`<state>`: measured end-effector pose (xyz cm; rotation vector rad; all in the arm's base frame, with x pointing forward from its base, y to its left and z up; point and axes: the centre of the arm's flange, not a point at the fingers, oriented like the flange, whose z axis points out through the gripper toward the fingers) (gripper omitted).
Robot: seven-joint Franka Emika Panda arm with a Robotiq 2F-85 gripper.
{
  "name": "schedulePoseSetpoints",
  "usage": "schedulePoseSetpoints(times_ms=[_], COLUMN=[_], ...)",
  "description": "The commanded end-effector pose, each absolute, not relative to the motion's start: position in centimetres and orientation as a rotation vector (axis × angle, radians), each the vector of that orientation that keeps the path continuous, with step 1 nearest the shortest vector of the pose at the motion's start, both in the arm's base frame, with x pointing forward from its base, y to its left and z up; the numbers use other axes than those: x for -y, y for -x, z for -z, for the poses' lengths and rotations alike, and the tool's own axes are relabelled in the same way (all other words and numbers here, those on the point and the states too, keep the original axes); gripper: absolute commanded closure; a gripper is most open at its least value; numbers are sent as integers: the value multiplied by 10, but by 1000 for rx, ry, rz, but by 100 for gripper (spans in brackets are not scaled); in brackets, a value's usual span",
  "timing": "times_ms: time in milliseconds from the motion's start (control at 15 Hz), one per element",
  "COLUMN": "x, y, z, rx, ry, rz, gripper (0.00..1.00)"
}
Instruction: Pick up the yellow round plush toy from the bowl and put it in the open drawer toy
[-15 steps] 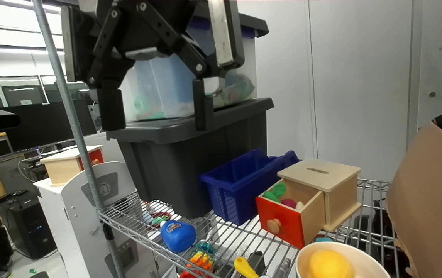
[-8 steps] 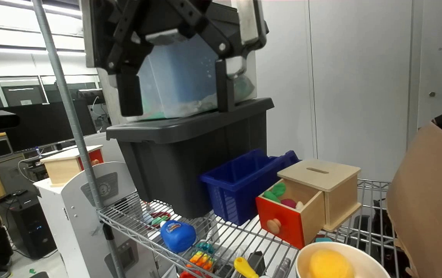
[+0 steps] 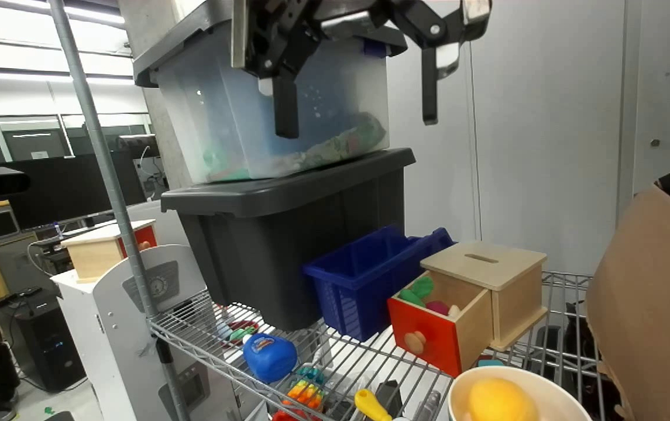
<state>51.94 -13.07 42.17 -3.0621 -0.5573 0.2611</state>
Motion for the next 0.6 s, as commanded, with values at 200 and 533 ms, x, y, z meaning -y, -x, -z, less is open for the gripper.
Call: schedulePoseSetpoints(times_ms=[200,533], x=[129,131], y=[-558,-562], z=[-405,-376], rx=[563,560], ry=[3045,3025], rz=[-355,-396], gripper=[0,0])
